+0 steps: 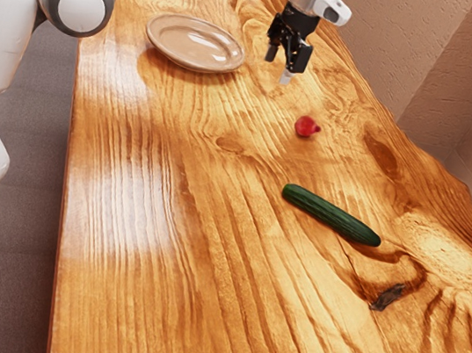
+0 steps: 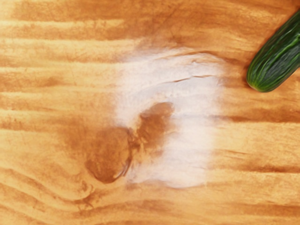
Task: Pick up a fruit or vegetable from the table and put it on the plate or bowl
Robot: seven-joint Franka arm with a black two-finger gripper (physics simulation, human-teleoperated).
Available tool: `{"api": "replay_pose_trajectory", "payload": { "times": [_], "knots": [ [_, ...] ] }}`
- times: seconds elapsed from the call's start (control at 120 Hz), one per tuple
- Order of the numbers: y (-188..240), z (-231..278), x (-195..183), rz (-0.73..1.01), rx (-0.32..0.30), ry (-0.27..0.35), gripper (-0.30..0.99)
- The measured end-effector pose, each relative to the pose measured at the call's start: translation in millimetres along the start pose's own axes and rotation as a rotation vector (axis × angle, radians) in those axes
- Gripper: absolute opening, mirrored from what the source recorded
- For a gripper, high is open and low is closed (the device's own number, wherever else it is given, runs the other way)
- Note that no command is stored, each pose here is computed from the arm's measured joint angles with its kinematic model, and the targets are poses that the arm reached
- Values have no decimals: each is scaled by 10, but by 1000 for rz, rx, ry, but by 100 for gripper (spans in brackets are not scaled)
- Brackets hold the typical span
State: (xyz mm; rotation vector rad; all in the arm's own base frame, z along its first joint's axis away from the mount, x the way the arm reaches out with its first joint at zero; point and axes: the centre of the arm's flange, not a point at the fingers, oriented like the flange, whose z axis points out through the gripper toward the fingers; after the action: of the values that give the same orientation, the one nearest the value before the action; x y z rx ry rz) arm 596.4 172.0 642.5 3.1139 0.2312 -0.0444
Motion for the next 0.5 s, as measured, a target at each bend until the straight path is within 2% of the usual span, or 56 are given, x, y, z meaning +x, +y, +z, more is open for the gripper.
{"api": "replay_pose_trajectory", "payload": {
  "times": [0.358, 0.408, 0.45, 0.475, 0.5],
  "knots": [
    [-127, 25, 12, -25, -26, 5, 69],
    [-392, 102, 7, -77, -63, -4, 69],
    [-685, 198, 7, -136, -137, -7, 69],
    [-634, 157, 11, -131, -170, 4, 69],
    [-399, 102, 41, -90, -204, 14, 69]
  ]
}}
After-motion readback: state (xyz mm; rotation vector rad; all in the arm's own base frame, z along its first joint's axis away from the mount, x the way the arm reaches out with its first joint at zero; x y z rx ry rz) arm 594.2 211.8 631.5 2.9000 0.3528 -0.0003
